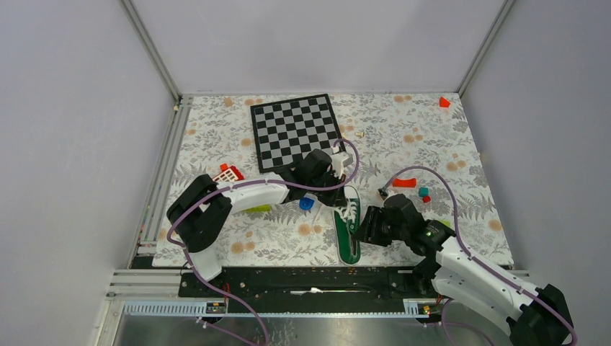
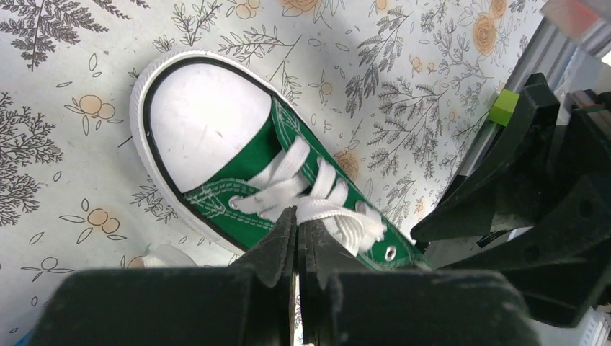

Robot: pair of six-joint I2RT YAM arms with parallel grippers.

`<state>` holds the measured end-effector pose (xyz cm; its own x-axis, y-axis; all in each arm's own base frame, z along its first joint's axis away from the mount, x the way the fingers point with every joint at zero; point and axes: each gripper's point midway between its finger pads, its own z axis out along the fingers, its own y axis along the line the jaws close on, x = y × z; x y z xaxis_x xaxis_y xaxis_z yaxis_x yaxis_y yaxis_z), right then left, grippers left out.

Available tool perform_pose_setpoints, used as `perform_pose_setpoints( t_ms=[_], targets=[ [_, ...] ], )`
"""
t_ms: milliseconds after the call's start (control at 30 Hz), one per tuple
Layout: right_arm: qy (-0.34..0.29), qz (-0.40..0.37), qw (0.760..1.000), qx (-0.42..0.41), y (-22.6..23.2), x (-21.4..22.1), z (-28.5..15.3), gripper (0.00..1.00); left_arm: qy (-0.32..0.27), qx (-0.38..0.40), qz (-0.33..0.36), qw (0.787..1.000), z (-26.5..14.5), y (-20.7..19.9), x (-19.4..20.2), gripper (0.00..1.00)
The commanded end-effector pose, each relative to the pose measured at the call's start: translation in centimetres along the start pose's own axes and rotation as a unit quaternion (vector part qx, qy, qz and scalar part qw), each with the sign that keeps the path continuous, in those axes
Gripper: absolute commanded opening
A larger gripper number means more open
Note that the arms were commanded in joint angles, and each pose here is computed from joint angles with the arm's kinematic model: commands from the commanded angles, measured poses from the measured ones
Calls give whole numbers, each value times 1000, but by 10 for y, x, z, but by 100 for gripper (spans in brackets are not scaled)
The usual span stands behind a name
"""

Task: Tie the shoes
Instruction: Cross the shoelace with the shoelace.

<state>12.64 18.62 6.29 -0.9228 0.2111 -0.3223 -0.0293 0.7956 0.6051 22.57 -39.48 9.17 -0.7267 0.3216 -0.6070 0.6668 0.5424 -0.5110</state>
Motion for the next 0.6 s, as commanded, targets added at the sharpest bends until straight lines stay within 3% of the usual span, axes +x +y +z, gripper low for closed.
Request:
perform_pose_setpoints(
  t_ms=[0, 100, 200, 267, 367, 500, 567],
  targets=[
    [-30, -8, 999, -20, 26, -19, -14, 55, -22, 6, 29, 999, -4, -6, -18, 0],
    [-79, -65, 995, 21, 24, -46, -34, 64, -24, 9, 36, 999, -5, -5, -15, 0],
    [-104, -110, 987, 45, 26, -70, -44, 62, -22, 12, 40, 999, -5, -5, -13, 0],
    [-106, -114, 986, 58, 24, -84, -42, 50, -24, 12, 42, 999, -5, -5, -13, 0],
    [-80, -98, 991, 51, 25, -98, -30, 2, -33, 13, 43, 998, -7, -7, -16, 0],
    [-38, -88, 995, 16, 34, -104, -14, 1, -60, 18, 49, 997, -11, -9, -22, 0],
    [-13, -84, 996, -4, 38, -102, -6, 10, -64, 19, 52, 996, -11, -9, -23, 0]
  ],
)
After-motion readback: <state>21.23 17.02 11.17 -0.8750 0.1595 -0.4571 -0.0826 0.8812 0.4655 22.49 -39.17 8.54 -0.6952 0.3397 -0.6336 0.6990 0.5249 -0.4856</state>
